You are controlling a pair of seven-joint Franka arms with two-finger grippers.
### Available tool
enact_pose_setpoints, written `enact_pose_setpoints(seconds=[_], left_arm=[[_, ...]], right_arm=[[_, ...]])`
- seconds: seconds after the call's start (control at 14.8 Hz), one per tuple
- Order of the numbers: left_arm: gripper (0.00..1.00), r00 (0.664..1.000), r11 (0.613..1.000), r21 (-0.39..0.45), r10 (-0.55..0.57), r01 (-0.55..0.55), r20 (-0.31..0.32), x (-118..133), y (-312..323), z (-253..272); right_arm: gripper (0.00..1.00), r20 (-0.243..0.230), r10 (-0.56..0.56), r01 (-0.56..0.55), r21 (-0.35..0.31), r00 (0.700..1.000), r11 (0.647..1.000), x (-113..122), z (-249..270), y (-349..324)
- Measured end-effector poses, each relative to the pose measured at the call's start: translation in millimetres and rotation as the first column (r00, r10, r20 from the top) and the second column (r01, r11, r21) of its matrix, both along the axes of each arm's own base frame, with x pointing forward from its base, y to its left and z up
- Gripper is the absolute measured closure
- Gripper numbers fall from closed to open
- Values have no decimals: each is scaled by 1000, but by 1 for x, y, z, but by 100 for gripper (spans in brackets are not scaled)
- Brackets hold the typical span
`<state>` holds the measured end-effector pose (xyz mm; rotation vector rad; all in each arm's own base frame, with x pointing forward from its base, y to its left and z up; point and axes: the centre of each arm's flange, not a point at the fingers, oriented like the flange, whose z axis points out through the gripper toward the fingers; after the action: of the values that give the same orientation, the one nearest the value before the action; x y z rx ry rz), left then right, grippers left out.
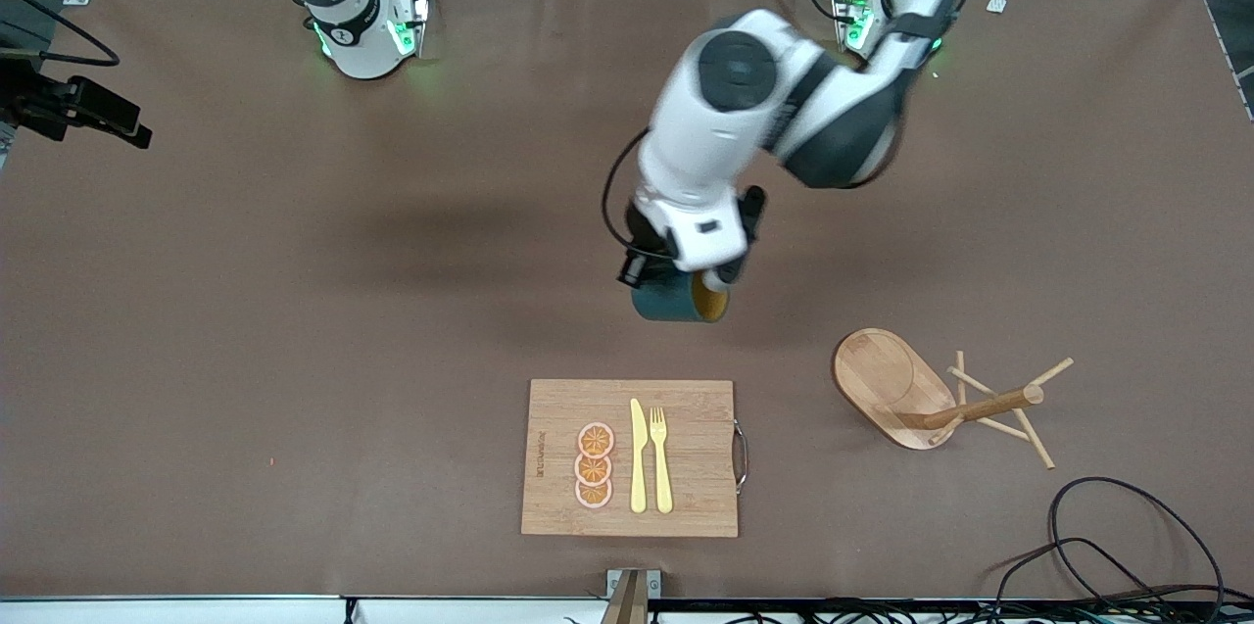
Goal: Pass cup and hang on rack
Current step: 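Carry the teal mug to the wooden rack with the left gripper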
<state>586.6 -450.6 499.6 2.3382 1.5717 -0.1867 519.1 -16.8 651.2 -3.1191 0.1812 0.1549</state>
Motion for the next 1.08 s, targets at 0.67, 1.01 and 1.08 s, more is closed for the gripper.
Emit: enact_pose_setpoints(seconds=[0.67,1.01,1.08], left_arm=[[78,993,894,-447,-58,6,-104,82,185,21],[78,982,804,-582,-182,123,-44,98,285,-5],[78,979,792,-593,-202,147,-26,98,299,-14]], right_arm=[[0,14,27,-27,-1,1000,1000,-12,15,13],[0,28,46,-46,3,999,999,-18,22,-6],[0,28,43,-43,4,999,999,-18,22,-11]])
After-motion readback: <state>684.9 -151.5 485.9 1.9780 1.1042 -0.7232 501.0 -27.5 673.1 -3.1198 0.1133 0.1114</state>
